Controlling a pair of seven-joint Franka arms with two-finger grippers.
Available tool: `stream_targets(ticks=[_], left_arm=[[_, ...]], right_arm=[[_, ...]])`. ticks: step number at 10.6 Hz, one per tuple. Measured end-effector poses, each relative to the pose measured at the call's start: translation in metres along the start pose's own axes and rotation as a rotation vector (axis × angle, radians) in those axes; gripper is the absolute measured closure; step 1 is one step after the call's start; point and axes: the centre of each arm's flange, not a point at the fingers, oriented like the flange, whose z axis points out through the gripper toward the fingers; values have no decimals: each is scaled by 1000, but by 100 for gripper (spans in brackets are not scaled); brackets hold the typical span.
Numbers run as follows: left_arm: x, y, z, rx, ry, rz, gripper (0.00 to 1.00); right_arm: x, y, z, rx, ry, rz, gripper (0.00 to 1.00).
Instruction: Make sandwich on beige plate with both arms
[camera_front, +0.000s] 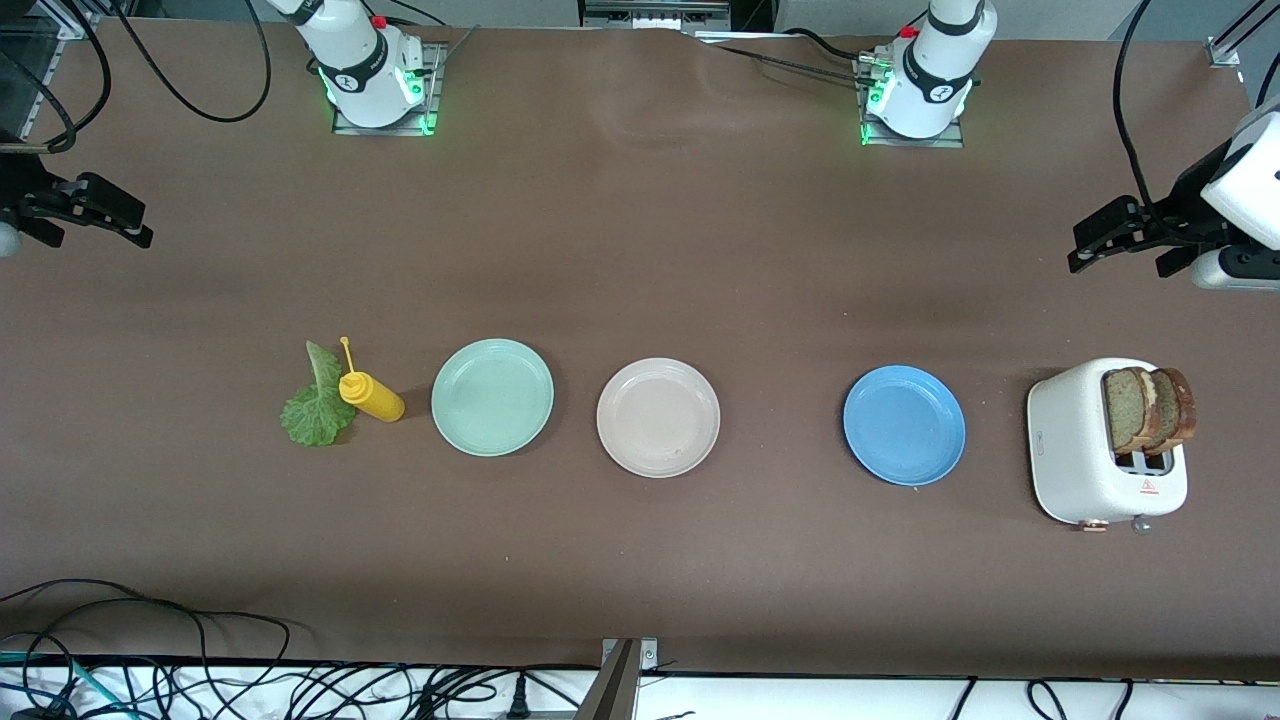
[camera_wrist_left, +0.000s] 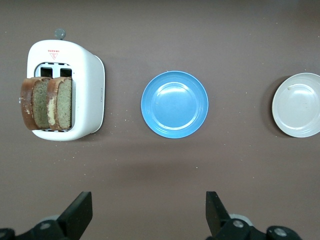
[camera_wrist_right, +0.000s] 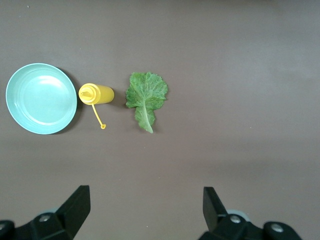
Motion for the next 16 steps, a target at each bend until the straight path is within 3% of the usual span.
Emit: stream_targets(ticks=[12, 16], left_arm=[[-1, -1, 1, 0, -15, -2, 0], [12, -4, 33, 0, -75, -8, 0]], right_arm=[[0, -1, 0, 10, 0, 1, 0], [0, -1, 0, 12, 0, 1, 0]])
